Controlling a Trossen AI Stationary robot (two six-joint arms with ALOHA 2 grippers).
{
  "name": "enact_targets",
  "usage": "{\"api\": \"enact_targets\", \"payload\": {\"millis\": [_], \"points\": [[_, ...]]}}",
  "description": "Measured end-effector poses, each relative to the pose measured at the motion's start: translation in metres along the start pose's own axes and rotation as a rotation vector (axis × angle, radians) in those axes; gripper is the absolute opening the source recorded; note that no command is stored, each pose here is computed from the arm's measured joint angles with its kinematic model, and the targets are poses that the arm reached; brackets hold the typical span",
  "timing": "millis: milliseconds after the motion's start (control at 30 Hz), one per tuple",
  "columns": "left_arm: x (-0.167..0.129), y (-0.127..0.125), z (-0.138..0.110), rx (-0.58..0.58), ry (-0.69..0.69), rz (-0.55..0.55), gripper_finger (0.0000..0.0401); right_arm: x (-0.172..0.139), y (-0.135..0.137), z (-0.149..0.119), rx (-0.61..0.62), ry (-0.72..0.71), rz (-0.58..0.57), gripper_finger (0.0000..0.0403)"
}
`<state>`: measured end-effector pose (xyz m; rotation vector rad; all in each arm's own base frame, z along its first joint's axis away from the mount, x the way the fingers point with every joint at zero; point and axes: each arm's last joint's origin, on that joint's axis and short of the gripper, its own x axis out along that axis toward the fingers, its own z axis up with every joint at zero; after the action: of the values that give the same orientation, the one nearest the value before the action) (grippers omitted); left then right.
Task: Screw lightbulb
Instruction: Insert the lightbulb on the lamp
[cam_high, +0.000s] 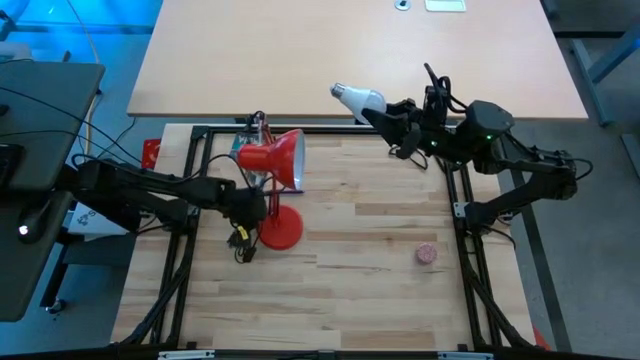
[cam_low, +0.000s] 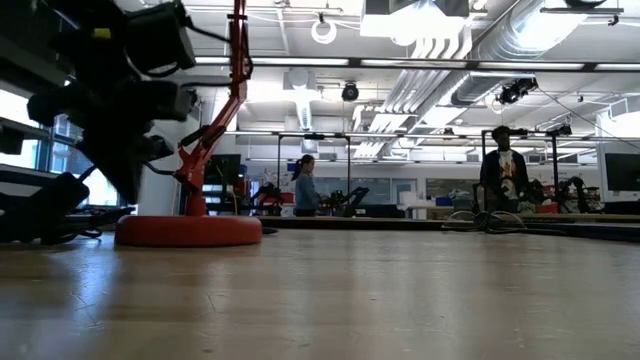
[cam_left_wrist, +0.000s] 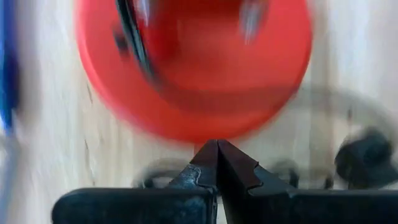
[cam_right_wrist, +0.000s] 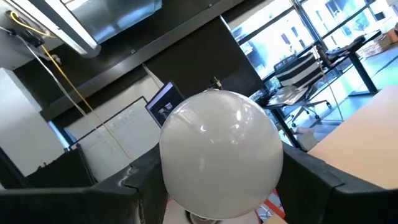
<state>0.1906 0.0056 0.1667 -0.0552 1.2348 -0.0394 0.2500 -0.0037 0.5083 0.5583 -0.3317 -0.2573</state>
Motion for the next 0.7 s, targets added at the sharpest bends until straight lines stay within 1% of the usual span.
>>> {"api": "enact_targets", "payload": {"millis": [67,133,300,400,467,567,700], "points": [[0.001,0.0,0.0,-0.003,-0.003,0.001,0.0,-0.001,0.0,0.001,0.0,-0.001,0.001,0.0228],[0.002,0.0,0.003,0.018,-0.008,0.0,0.0,-0.001,0.0,0.001,0.0,-0.002,0.002,0.0228],[0.017,0.001,0.003,0.057,0.075,-0.001,0.0,-0.004,0.001,0.004,0.002,-0.008,0.005,0.0228],[0.031,0.002,0.001,0.046,0.155,-0.005,0.0,-0.004,0.001,0.005,0.004,-0.012,0.008,0.0228],[0.035,0.003,0.002,0.012,0.176,-0.003,0.0,-0.004,0.001,0.005,0.003,-0.011,0.007,0.0228],[0.038,0.003,0.006,0.006,0.172,-0.009,0.0,-0.005,0.001,0.005,0.004,-0.012,0.008,0.0228],[0.036,0.004,0.013,0.046,0.157,0.015,0.0,-0.005,0.001,0.005,0.004,-0.012,0.007,0.0228]]}}
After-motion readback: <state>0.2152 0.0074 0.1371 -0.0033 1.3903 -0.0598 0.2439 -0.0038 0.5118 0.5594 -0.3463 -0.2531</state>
